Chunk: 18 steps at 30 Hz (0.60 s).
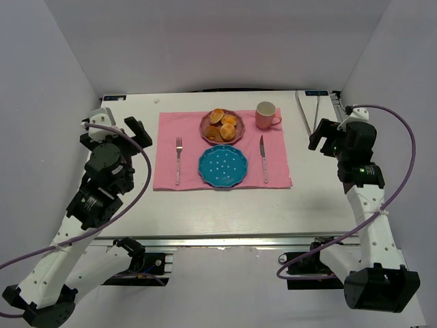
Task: Place the bread
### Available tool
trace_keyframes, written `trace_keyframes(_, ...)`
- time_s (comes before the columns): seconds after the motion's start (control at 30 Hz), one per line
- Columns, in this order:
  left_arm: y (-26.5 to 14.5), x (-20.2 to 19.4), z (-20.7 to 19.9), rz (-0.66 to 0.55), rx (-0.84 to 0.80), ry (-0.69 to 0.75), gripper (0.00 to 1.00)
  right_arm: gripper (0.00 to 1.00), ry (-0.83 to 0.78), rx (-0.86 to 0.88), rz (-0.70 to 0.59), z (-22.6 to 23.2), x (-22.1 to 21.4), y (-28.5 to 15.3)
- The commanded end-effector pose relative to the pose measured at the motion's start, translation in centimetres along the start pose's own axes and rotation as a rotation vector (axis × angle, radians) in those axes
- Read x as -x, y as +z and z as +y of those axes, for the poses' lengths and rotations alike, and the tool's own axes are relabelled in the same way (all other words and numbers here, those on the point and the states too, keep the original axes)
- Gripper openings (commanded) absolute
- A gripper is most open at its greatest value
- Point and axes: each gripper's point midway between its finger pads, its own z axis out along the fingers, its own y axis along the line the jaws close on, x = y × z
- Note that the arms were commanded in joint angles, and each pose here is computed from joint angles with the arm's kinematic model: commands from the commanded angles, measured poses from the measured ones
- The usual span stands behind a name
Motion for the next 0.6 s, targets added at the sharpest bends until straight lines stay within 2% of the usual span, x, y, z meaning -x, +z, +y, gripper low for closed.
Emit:
trace_keyframes(0.0, 0.1, 1.9, -0.2, -0.073, 0.0, -0.05, 0.98, 0.89, -0.032, -0.043, -0.041, -0.7, 1.4, -0.6)
trace_keyframes(0.13, 3.1, 0.4, -4.3, -0.022, -0.053, 0.0, 0.98, 0.89, -0.094, 0.059, -0.043, 1.0, 2.4, -1.2)
trace_keyframes(0.27, 4.9, -0.9, -8.2, 0.013, -0.152, -0.001, 0.98, 0.89, -0.049, 0.093, -0.036, 1.5, 1.4, 0.5)
trace_keyframes(0.4, 6.5, -2.9, -10.2, 0.087, -0.202, 0.067, 0.98, 0.89, 0.002, 0.099, 0.006, 1.7, 1.1, 3.9)
trace_keyframes(0.47, 7.6, -3.6, -10.4, 0.111, -0.21, 0.086, 0.98, 0.89, 0.007, 0.054, -0.024, 1.1, 3.3, 6.1)
trace_keyframes(0.5, 7.7, -3.5, -10.6, 0.113, -0.21, 0.084, 0.98, 0.89, 0.009, 0.043, 0.005, 0.8, 2.4, 7.2)
trace_keyframes(0.57, 8.4, -3.1, -12.0, 0.11, -0.251, 0.077, 0.98, 0.89, -0.051, 0.027, -0.029, 0.5, 4.9, 8.8)
